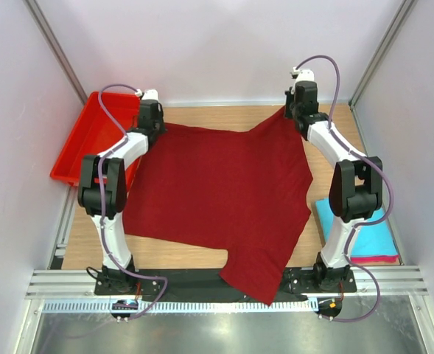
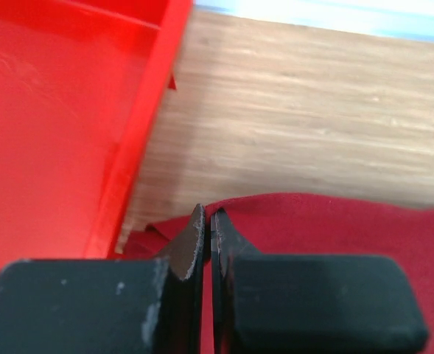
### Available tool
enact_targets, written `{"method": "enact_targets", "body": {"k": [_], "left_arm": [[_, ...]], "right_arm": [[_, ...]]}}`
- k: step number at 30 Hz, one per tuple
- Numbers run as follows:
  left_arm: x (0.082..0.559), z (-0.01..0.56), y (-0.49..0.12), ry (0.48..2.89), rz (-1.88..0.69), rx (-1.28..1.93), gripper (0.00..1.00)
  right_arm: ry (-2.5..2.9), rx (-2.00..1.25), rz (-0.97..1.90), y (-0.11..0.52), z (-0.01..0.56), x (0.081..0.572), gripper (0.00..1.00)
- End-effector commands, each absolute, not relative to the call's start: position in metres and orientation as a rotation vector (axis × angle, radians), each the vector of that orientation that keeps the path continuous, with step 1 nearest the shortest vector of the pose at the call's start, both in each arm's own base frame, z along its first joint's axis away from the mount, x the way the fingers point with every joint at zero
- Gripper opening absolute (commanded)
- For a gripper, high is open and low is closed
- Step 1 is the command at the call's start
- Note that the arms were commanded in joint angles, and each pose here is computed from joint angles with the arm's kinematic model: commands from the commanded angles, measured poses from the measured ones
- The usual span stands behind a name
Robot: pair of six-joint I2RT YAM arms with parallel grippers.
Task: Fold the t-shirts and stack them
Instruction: Flatten the tshirt out, then fold the tshirt
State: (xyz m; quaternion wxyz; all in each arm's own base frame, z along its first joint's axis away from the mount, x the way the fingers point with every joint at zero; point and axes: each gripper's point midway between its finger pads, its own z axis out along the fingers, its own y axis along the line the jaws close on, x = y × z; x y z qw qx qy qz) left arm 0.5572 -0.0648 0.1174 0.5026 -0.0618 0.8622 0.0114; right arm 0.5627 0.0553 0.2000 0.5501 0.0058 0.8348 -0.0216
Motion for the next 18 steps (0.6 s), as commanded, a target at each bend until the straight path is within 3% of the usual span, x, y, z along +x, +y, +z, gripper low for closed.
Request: {"method": "enact_targets", "body": {"k": [1, 11, 18], "left_arm": [[0.572, 0.135, -0.046, 2.024, 0.063, -0.222, 0.00], [0.576, 0.133, -0.026, 2.044, 0.213, -0.217, 0.00], [0.569, 0.129, -0.012, 2.093, 0.342, -0.179, 0.00]], "right_arm": [[1.878, 0.022, -0.050, 0.044, 0.242, 0.573, 0.01], [2.009, 0.090, 0.068, 0.053, 0.238, 0.558, 0.01], [2.172, 0.118, 0.207, 0.087, 0.234, 0.474, 0.01]]}}
